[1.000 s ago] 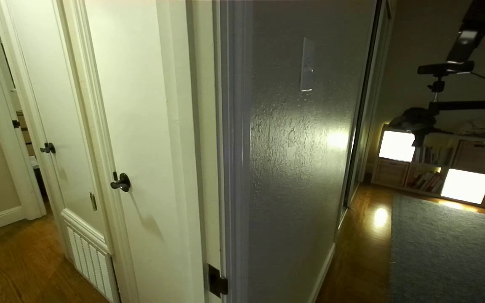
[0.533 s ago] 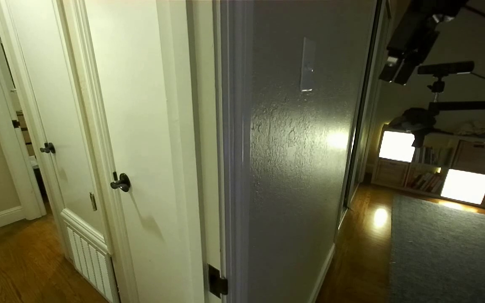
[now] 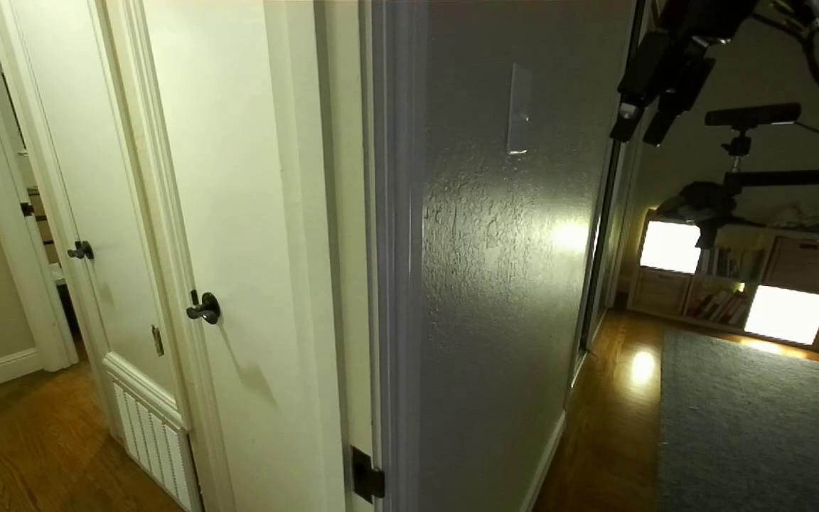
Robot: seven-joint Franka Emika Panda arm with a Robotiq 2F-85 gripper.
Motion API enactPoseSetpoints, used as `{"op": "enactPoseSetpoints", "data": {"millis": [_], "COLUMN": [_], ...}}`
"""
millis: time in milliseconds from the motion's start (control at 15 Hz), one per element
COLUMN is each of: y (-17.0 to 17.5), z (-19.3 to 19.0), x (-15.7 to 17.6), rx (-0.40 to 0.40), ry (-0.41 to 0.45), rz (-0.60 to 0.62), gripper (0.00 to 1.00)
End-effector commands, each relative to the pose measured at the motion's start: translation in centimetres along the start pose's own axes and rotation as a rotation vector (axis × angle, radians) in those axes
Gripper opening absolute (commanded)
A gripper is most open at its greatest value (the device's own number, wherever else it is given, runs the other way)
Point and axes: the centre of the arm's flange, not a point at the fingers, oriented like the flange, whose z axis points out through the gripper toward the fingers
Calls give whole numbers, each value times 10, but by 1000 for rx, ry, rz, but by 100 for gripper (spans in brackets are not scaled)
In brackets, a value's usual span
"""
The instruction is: Turn on the light switch
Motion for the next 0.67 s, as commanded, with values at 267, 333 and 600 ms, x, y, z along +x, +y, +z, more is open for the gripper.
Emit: {"op": "enactPoseSetpoints", "data": {"millis": [267,333,600], "y": [1,2,9], "z": [37,39,40], "x": [30,34,44], "rx": [11,8,-33], "ry": [86,109,229], "rz": [-61,-69,-112], "gripper": [100,100,100]}}
